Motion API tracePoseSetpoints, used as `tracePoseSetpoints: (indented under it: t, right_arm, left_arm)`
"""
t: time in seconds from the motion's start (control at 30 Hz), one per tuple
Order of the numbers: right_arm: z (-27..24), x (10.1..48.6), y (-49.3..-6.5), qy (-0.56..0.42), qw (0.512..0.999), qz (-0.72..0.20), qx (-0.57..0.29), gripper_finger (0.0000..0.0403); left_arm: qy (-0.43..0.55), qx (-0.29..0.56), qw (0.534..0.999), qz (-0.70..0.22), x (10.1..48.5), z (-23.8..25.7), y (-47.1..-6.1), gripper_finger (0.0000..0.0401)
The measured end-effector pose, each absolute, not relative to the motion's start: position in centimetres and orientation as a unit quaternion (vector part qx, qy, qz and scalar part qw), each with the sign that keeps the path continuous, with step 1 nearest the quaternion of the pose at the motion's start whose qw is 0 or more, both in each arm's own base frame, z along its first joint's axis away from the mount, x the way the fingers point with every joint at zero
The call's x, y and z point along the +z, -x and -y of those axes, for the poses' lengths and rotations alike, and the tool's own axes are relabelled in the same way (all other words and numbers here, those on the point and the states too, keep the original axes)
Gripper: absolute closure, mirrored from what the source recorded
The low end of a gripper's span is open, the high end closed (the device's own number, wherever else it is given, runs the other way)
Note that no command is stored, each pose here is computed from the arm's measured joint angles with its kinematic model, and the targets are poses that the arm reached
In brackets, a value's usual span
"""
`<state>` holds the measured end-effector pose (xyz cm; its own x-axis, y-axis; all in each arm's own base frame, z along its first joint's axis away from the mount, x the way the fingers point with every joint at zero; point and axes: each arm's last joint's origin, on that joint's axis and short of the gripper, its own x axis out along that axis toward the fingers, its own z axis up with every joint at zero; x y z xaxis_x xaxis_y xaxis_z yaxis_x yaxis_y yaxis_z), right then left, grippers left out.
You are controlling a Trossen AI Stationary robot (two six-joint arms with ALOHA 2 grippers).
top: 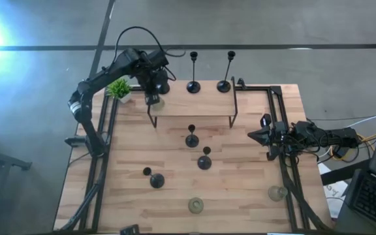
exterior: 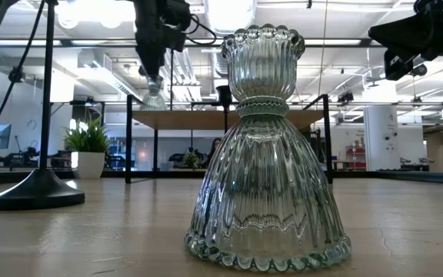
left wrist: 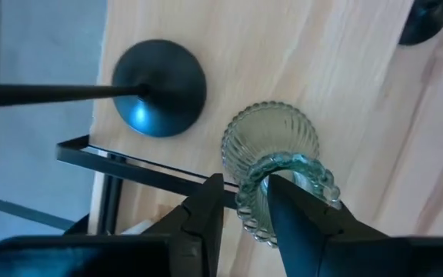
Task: Pick & Place candle stick holders
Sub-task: Put the green candle holder on the shelf
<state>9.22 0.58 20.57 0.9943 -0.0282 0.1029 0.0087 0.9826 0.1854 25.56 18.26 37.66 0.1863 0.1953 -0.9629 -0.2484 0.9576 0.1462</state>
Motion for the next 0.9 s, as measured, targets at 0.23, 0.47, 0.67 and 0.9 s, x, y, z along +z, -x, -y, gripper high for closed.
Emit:
tracePoseSetpoints:
  t: [0.23,0.47,0.67,0.9]
  right_arm:
    - [-0.58,20.58,-9.22,-0.093,0.994,0.053,-0.009,0.0394]
    - [-0.58,20.57,-9.22,-0.093,0.994,0.053,-0.009,0.0394]
    - [-0.59,20.57,-9.22,-0.093,0.994,0.053,-0.009,0.0394]
    - [-0.58,20.57,-9.22,-0.093,0.994,0.053,-0.009,0.0394]
  left_arm:
    - [0.013,0.146,0.774,-0.615,37.72,-18.37,-25.7,0.0294]
    - [-0.008,0.172,0.767,-0.618,37.83,-18.62,-25.72,0.0294]
    - [-0.015,0.18,0.77,-0.612,37.91,-18.76,-25.84,0.0293]
    - [-0.02,0.18,0.774,-0.607,37.95,-18.84,-25.94,0.0293]
